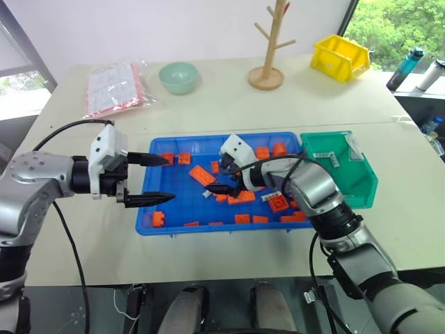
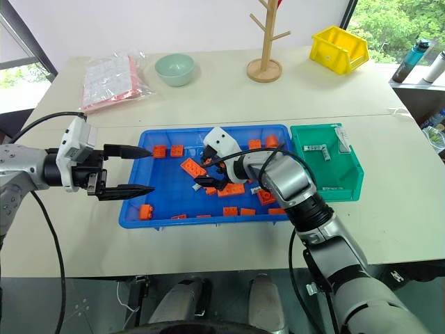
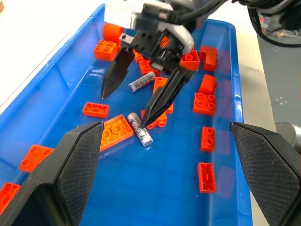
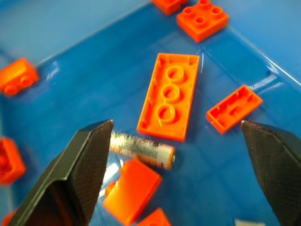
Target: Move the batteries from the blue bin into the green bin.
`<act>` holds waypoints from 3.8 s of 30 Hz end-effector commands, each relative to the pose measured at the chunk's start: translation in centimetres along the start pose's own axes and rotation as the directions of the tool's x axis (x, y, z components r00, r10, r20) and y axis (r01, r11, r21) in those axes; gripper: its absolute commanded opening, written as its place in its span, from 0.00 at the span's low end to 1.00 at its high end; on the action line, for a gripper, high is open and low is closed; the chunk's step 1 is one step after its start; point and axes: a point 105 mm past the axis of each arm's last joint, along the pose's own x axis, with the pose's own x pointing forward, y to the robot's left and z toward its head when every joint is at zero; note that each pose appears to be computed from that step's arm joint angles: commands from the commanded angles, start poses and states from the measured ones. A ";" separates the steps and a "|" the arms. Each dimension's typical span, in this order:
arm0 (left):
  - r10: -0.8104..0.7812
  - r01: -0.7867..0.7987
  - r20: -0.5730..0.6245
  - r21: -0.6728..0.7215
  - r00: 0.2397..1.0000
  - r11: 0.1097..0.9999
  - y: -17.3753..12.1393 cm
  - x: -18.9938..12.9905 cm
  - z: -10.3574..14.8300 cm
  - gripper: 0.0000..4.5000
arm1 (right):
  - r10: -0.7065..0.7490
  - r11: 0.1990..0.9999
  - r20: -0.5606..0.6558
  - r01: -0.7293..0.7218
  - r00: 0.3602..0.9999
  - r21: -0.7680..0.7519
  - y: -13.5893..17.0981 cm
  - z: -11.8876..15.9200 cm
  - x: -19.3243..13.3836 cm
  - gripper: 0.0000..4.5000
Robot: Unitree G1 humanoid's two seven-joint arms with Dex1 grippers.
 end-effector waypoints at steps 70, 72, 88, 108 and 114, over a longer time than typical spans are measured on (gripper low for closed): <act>-0.075 0.065 0.108 0.092 0.991 0.994 1.4 3.1 2.0 1.00 | -0.416 0.909 0.119 0.415 0.901 0.042 -8.8 0.5 -20.3 0.99; -0.076 0.065 0.109 0.096 0.991 0.993 1.3 3.2 2.0 1.00 | -0.303 0.951 0.124 0.308 0.945 -0.023 -7.5 1.6 -17.4 0.99; -0.039 0.028 0.106 0.096 0.994 0.995 0.6 3.0 2.0 1.00 | -0.176 0.970 -0.093 0.156 0.980 -0.187 -5.8 -2.6 -4.6 0.99; -0.059 0.045 0.133 0.101 0.989 0.994 1.3 4.1 2.2 1.00 | -0.314 0.949 0.145 0.313 0.938 0.028 -7.7 3.6 -15.1 0.01; -0.083 0.068 0.144 0.110 0.986 0.992 1.3 4.7 2.3 1.00 | -0.543 0.836 0.010 0.539 0.840 0.106 -10.7 -1.2 -22.5 0.01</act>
